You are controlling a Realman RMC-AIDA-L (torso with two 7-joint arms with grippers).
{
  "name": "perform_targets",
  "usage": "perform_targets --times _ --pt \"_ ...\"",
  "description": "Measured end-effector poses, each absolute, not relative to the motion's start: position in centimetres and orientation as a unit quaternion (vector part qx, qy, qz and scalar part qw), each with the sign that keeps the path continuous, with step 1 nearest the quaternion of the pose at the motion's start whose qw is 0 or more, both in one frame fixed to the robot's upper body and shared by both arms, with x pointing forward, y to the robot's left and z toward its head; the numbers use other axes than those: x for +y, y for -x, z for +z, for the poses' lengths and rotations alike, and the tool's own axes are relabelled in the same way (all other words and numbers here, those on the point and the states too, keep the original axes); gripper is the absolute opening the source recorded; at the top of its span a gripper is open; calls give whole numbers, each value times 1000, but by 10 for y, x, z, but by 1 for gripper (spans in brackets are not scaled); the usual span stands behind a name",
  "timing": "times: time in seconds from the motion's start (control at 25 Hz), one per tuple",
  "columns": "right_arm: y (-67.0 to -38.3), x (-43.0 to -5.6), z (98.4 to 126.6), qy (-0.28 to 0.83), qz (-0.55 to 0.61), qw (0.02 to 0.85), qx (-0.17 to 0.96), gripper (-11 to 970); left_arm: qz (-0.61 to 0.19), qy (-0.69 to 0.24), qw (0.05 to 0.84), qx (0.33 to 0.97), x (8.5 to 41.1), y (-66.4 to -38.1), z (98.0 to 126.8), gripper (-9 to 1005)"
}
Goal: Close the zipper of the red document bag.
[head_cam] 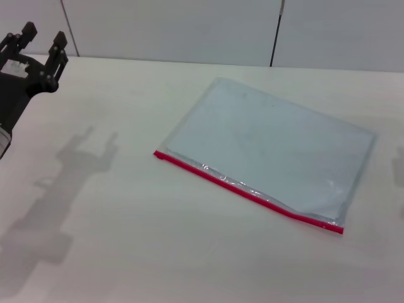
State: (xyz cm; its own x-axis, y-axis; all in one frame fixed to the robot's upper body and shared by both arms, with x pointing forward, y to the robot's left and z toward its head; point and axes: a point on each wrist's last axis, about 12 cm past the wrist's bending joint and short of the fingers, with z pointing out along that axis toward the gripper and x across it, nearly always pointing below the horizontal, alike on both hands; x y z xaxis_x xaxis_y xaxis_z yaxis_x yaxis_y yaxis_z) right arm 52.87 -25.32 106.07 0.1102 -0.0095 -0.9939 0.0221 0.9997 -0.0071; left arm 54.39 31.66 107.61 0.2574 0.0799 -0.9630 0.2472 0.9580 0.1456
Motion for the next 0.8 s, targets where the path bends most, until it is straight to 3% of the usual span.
perform_targets --times 0.8 --pt "-537 -245 1060 15 -3 742 670 622 -65 -140 777 611 310 -555 1076 525"
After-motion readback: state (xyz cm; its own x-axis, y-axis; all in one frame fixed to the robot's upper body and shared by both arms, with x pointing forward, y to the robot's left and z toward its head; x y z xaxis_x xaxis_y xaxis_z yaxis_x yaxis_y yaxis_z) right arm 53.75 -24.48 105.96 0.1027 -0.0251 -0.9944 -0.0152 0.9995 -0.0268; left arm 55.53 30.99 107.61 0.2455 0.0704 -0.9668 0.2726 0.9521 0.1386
